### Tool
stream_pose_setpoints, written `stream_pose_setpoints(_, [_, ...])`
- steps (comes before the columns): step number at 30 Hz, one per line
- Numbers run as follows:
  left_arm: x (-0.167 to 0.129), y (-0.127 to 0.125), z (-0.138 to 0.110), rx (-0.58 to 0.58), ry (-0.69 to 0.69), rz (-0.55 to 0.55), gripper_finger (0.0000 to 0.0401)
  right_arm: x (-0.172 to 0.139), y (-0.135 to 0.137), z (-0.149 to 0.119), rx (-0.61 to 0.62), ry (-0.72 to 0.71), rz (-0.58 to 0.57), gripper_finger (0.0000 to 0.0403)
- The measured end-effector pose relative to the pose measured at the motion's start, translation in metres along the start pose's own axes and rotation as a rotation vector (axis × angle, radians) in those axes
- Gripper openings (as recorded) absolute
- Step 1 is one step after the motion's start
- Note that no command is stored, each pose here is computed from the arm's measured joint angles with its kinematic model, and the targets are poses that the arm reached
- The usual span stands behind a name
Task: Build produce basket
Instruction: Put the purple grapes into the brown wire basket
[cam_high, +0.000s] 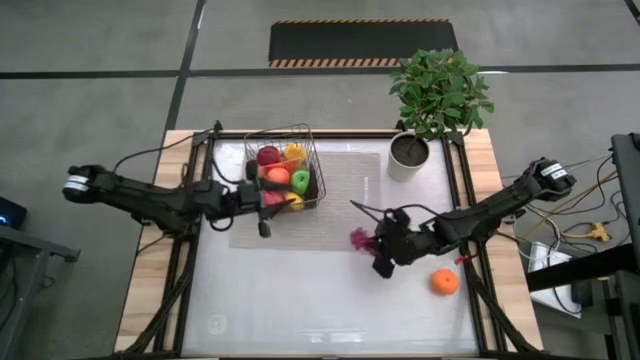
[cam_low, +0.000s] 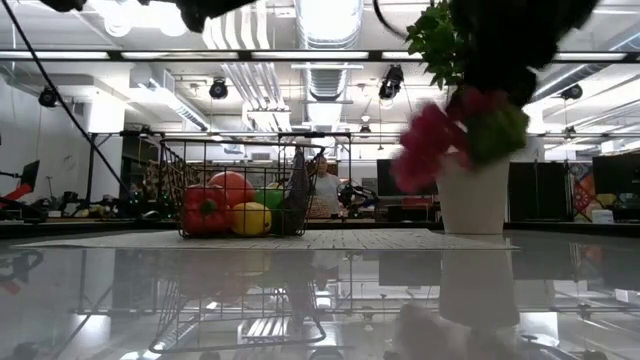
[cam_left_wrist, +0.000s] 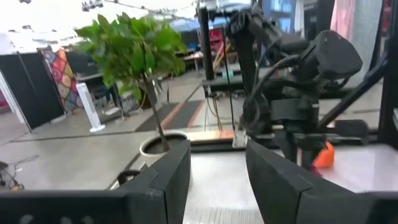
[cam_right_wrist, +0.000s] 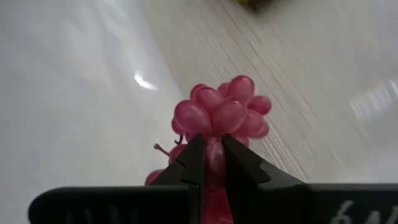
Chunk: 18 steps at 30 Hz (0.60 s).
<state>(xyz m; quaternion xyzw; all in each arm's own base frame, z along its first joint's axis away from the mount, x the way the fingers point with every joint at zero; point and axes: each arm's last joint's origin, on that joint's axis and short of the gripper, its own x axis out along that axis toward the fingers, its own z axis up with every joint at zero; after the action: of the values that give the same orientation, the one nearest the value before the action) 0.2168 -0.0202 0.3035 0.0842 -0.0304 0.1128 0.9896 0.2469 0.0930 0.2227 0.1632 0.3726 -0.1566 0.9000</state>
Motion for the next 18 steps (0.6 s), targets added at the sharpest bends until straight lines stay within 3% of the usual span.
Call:
stream_pose_setpoints(6, [-0.012, 0.005, 0.005, 0.019, -0.044, 0.006, 0.0139, -0.005, 0.019, 0.035, -0.173, -0.347, 0.167, 0.0028])
stream_pose_setpoints(10, [-0.021, 0.008, -0.002, 0.004, -0.089, 0.013, 0.0139, -0.004, 0.018, 0.061, -0.221, -0.549, 0.186, 0.0028])
stream_pose_setpoints(18, [-0.038, 0.013, -0.005, 0.085, -0.196, 0.049, 0.0139, 0.018, -0.007, 0.105, -0.163, -0.642, 0.08, 0.0028])
